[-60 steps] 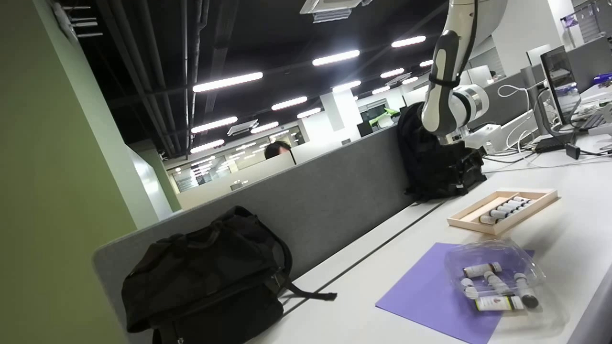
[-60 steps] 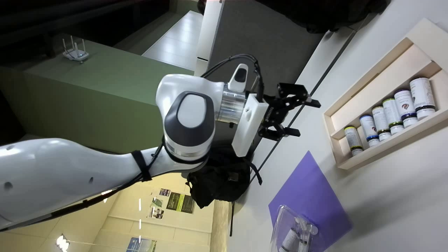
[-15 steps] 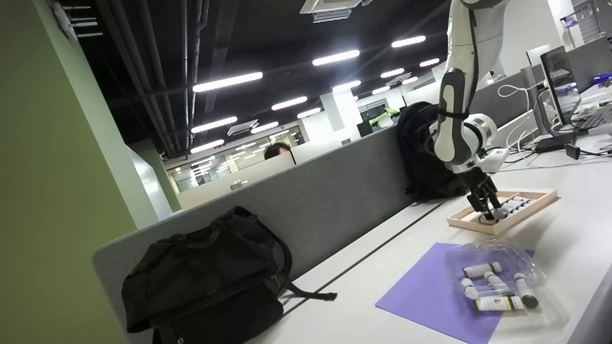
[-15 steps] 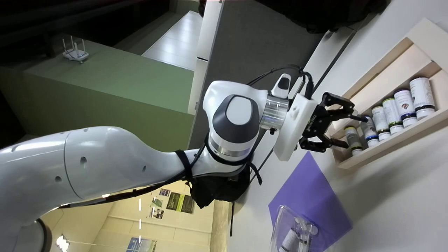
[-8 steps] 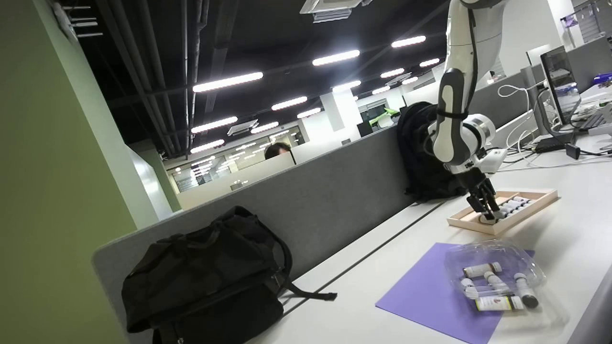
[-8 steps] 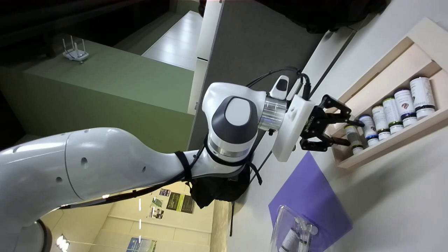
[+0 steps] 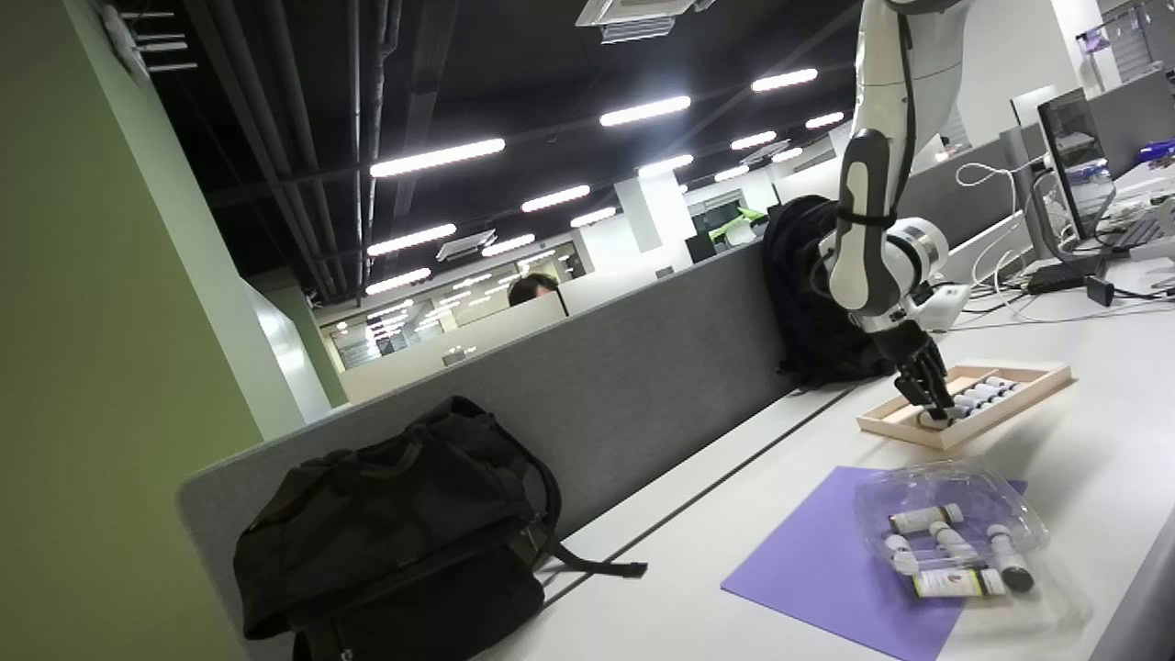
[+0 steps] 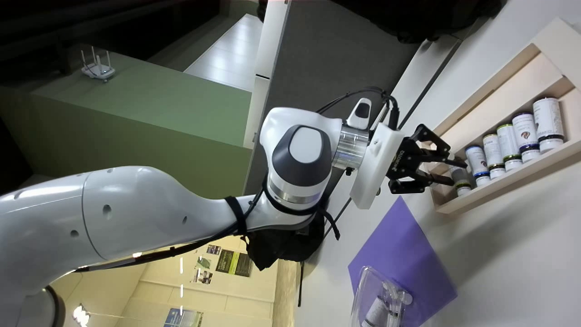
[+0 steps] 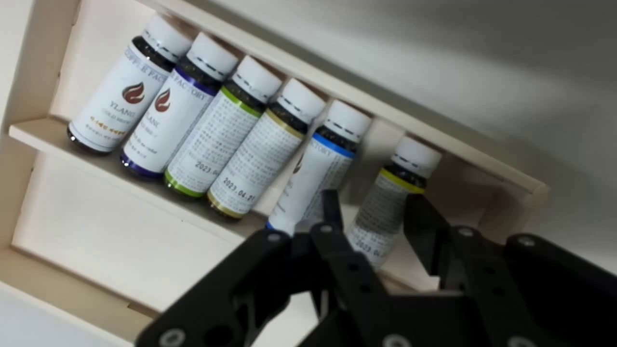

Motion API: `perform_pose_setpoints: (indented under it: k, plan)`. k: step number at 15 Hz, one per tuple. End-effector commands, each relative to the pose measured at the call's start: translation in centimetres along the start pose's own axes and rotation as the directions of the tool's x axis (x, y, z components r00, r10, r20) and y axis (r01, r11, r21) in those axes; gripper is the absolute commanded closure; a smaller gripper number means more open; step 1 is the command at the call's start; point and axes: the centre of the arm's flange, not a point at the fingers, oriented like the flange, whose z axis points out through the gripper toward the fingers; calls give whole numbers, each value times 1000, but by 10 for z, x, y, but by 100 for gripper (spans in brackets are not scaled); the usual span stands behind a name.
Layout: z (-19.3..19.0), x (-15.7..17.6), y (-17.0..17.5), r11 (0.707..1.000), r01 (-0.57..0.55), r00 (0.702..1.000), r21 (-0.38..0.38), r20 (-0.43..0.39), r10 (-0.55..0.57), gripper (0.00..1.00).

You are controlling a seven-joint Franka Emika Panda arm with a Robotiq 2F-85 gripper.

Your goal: Remove the leftmost object in the lower half of the box on the purple paper

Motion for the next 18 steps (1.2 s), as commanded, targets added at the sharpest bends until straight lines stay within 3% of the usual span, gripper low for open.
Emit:
perform_pose_setpoints:
  k: [1, 5, 6, 8, 14, 15, 17, 18]
  plan:
    - [-12, -2, 2, 1000, -11, 1000, 11, -14, 11, 21]
    - [-10, 0, 1, 1000, -6, 1000, 24, -30, 7, 1]
    - [-9, 0, -1, 1000, -3, 999, 22, -34, 3, 41]
    - [-9, 1, -2, 1000, 0, 999, 26, -39, 1, 38]
    - [-9, 2, -6, 999, 18, 998, 42, -64, -15, 75]
    - [-8, 2, -5, 999, 19, 998, 44, -64, -16, 33]
    - [-6, 5, -3, 999, 17, 998, 43, -61, -14, 35]
    - [-4, 6, -1, 999, 16, 998, 38, -61, -14, 31]
